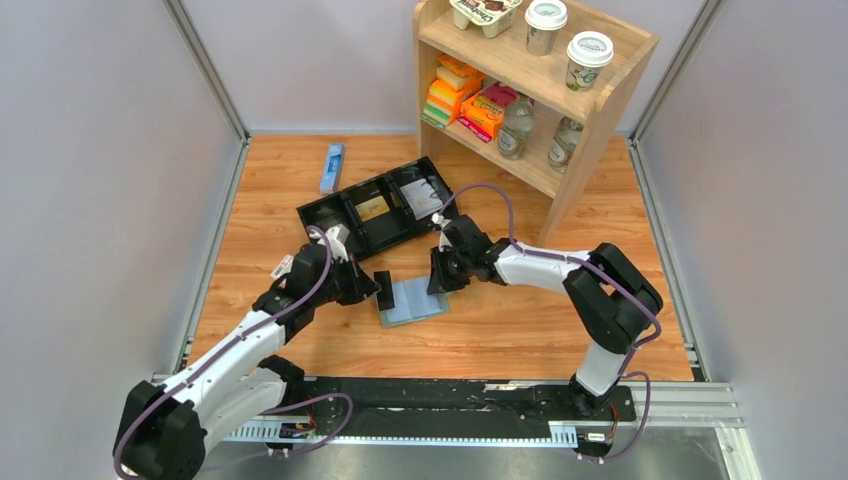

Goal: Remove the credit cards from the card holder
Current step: Place the credit card in the storage box.

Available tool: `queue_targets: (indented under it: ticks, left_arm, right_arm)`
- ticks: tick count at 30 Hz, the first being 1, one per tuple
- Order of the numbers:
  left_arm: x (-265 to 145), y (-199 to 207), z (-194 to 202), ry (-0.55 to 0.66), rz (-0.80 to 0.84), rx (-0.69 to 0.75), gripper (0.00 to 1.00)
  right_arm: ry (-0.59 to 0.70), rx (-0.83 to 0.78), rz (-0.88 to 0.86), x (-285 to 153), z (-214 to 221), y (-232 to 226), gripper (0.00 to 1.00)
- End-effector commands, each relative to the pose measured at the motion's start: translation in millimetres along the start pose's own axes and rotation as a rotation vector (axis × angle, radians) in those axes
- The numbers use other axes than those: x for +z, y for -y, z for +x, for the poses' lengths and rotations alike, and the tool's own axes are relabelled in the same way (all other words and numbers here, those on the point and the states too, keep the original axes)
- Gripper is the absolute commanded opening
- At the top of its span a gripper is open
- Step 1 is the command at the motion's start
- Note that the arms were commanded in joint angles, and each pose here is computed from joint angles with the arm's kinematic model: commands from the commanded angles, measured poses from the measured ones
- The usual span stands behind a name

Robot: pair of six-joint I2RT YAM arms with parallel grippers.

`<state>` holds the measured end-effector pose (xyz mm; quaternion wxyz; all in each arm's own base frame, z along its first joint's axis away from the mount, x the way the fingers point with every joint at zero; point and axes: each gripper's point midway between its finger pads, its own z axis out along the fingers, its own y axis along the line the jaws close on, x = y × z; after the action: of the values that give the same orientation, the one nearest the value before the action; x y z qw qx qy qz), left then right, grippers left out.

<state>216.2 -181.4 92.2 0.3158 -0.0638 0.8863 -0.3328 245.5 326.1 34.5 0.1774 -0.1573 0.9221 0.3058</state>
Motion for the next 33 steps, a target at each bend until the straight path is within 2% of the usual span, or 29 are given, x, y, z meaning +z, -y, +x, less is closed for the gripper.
queue_targets:
  ticks: [1,5,9,12,15,19,26,33]
  left_arm:
    - [-21.2,20.8,-29.8,0.074,0.043,0.233,0.00]
    - [-41.0,44.9,-50.9,0.145,0.103,0.423,0.00]
    - [-54.9,59.6,-67.4,0.212,0.068,0.573,0.00]
    - [-58.2,70.4,-76.5,0.253,0.005,0.687,0.00]
    - [-57.6,91.0,-76.4,0.280,-0.016,0.832,0.00]
    - [-56.5,107.6,-82.0,0.344,-0.059,0.956,0.00]
    - [-45.6,139.7,-69.4,0.369,-0.083,1.192,0.00]
    - [-37.1,158.7,-63.4,0.401,-0.086,1.278,0.00]
  right_arm:
    - [0.109,-0.043,-0.012,-36.8,-37.5,-23.5,0.18]
    - [0.217,-0.061,-0.033,-68.6,-60.6,-41.4,0.30]
    - [0.344,-0.045,-0.049,-108.8,-80.7,-57.7,0.53]
    - [0.433,0.016,-0.057,-136.4,-92.4,-65.6,0.69]
    - [0.504,0.104,-0.100,-163.6,-99.8,-78.0,0.78]
    - [0.535,0.208,-0.161,-182.0,-102.9,-90.6,0.81]
    - [0.553,0.337,-0.248,-188.7,-108.2,-103.4,0.81]
    - [0.471,0.390,-0.267,-165.6,-102.5,-104.9,0.78]
